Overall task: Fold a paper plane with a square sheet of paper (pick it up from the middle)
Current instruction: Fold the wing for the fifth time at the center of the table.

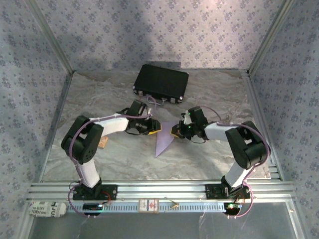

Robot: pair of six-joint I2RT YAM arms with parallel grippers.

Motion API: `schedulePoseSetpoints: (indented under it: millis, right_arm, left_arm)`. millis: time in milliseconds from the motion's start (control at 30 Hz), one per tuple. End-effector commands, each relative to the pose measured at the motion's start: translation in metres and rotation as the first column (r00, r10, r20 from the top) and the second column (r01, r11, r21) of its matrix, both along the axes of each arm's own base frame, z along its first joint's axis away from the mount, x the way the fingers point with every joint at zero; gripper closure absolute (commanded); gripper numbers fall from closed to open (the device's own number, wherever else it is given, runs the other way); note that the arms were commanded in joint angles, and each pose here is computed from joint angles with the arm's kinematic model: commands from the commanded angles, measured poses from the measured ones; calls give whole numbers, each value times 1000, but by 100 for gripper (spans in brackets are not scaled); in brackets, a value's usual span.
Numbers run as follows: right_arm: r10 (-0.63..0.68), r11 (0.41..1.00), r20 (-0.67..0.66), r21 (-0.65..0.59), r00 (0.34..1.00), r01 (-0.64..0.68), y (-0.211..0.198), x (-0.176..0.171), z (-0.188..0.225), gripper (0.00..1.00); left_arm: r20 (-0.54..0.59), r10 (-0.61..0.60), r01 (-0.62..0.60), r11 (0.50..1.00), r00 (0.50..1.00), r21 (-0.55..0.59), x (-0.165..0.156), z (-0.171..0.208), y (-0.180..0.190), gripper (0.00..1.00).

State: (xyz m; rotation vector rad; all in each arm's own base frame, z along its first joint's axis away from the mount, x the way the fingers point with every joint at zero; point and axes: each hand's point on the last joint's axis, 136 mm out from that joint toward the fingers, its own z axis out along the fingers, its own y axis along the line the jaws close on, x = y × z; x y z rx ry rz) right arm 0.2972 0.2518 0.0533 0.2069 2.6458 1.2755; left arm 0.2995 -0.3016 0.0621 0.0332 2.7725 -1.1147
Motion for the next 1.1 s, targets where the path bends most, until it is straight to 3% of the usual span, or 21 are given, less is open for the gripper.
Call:
schedulePoseSetpoints:
  millis: [0, 133, 400, 800, 1067]
  right_arm:
    - [-120, 993, -50, -12, 991, 120, -11, 1, 3, 95]
    - [-183, 983, -59, 6, 981, 184, -14, 2, 7, 95]
    - [-214, 976, -72, 26, 974, 216, -8, 7, 14, 95]
    - [-219, 974, -87, 46, 972, 223, 0, 12, 17, 95]
    - [-221, 973, -84, 48, 972, 225, 2, 11, 20, 95]
  left_arm:
    - [117, -64, 54, 995, 991, 88, -12, 14, 3, 63]
    - [258, -168, 108, 967, 952, 230, -37, 14, -2, 60]
    - [392, -326, 165, 905, 860, 391, -69, 13, -16, 56]
    - [389, -476, 202, 798, 789, 567, -85, -12, -20, 54]
    - [405, -488, 152, 762, 773, 629, -85, -18, -18, 57]
